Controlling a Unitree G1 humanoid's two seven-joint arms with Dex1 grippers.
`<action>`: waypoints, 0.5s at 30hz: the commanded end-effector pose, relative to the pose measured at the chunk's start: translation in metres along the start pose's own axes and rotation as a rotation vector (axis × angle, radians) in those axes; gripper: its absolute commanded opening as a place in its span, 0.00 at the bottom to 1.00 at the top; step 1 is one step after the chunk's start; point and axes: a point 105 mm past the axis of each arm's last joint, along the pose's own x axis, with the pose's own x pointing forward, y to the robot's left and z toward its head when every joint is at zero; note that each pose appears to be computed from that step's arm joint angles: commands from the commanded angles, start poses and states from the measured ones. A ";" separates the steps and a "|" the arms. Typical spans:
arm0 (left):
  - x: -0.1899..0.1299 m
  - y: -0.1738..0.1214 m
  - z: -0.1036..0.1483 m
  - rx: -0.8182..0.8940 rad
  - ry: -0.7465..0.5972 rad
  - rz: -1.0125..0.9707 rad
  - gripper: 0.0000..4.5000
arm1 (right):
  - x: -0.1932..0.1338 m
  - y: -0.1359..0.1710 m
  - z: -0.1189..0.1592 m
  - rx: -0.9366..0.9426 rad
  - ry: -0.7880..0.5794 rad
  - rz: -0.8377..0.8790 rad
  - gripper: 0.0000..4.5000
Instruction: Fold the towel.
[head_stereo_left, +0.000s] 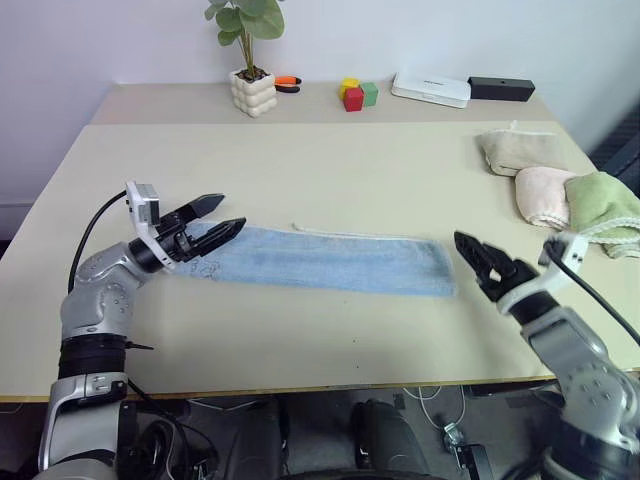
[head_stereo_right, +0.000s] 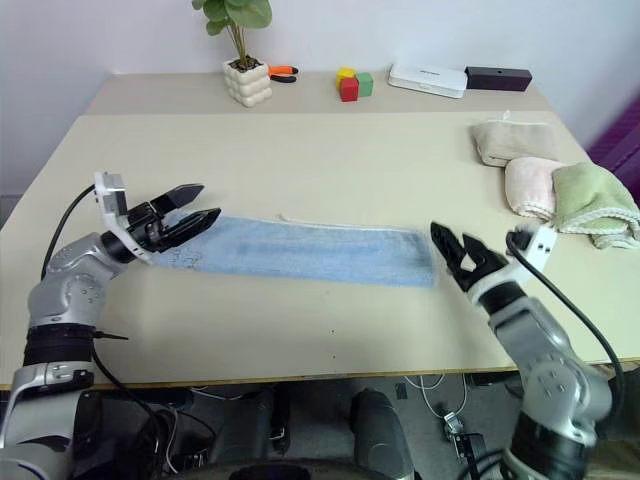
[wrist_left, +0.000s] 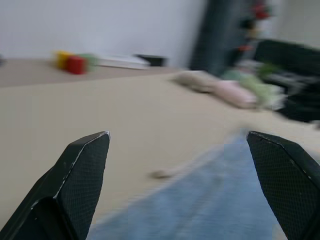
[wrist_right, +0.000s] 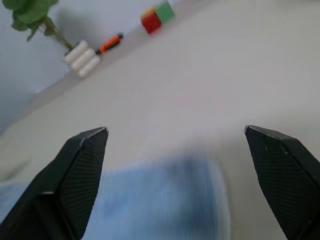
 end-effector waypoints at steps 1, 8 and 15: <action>0.000 -0.022 0.007 0.014 0.049 -0.190 0.99 | -0.019 0.008 0.007 0.027 -0.033 -0.008 0.99; 0.006 -0.011 0.004 0.011 0.103 -0.208 0.99 | -0.038 0.010 -0.031 0.185 0.134 -0.050 0.99; 0.006 -0.018 0.007 0.005 0.067 -0.246 0.99 | -0.028 0.017 -0.046 0.321 0.175 -0.061 0.99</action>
